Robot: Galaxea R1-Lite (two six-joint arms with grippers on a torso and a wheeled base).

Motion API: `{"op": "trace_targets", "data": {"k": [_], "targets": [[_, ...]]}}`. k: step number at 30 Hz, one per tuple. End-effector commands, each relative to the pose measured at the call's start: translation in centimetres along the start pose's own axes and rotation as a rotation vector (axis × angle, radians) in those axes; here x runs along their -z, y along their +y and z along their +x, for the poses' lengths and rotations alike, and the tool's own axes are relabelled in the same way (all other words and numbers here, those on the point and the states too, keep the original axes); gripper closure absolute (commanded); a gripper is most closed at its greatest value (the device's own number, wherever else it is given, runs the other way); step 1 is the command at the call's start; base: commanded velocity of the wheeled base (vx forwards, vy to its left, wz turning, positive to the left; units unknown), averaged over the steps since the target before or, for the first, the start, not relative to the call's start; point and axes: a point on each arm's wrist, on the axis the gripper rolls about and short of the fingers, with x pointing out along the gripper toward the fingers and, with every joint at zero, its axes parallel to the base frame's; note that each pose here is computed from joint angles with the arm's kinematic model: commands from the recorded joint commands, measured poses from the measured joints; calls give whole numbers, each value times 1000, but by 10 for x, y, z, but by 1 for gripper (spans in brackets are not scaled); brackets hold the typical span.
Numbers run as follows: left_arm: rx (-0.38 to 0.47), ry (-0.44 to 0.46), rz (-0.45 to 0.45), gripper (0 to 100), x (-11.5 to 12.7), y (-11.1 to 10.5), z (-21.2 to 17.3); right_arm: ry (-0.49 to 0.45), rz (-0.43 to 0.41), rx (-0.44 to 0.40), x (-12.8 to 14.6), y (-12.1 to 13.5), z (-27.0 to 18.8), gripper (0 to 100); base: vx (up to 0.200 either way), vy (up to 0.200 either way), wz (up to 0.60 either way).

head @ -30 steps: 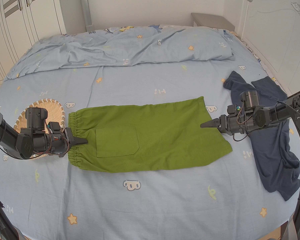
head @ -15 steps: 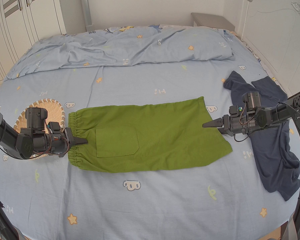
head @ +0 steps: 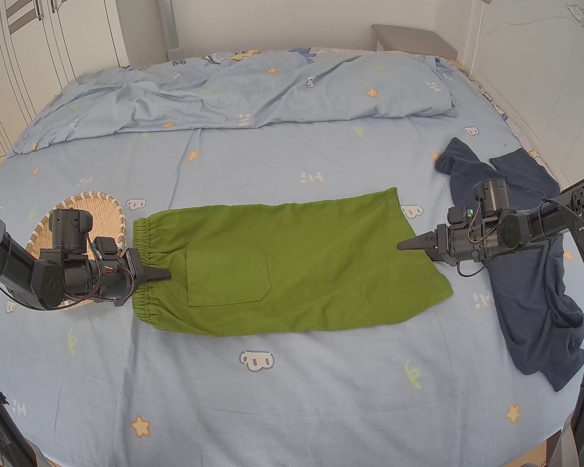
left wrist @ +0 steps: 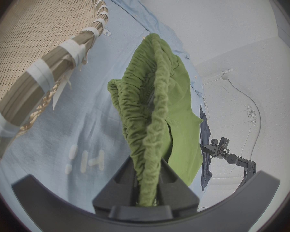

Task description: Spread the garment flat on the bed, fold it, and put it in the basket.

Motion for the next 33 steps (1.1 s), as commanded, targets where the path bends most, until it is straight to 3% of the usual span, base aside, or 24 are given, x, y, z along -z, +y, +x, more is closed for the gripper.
{"op": "trace_targets", "data": {"k": [1,19,27,33], "targets": [[1,-2,1,100,0,0,0,-13,-15,-32,-4,6,-7,100,0,0,0],[-1,1,-5,100,0,0,1,-13,-3,-43,-4,6,-13,100,0,0,0],[-5,6,-33,100,-6,-8,-7,-15,8,-47,-7,53,-50,100,0,0,0],[-51,66,-78,100,-8,-19,-25,-14,20,-34,4,82,-82,100,0,0,0]]}}
